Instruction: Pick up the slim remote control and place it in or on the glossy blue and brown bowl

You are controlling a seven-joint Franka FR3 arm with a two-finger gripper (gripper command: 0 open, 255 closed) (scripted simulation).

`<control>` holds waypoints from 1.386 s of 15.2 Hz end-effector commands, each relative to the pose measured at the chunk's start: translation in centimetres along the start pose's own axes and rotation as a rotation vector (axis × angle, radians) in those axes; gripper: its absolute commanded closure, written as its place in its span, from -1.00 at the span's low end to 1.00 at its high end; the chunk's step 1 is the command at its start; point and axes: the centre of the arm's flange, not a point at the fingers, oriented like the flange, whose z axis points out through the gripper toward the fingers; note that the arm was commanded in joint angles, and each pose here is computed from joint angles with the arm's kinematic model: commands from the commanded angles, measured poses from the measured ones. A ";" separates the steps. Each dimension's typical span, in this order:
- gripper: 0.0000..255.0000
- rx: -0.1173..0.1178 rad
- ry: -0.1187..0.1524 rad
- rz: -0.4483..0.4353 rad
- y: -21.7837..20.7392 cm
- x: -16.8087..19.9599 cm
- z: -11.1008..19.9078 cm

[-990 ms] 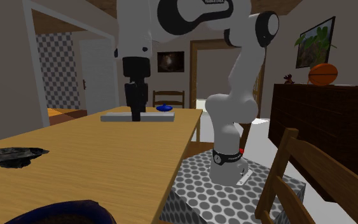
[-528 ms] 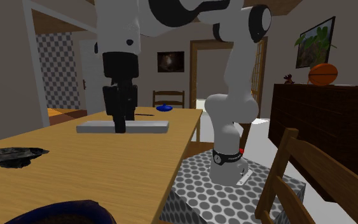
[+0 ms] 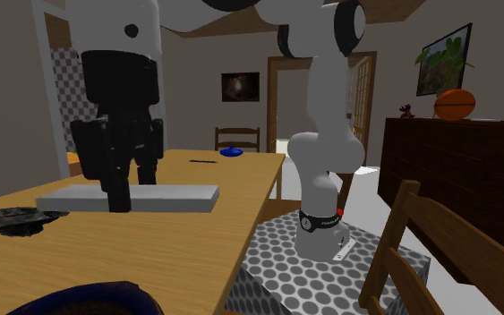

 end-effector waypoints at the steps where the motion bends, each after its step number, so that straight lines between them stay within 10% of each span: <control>1: 1.00 0.001 0.000 0.001 -2.7 0.0 0.2; 8: 1.00 0.001 0.000 0.001 -11.9 1.0 0.2; 21: 1.00 0.001 0.000 0.001 -11.8 1.0 7.1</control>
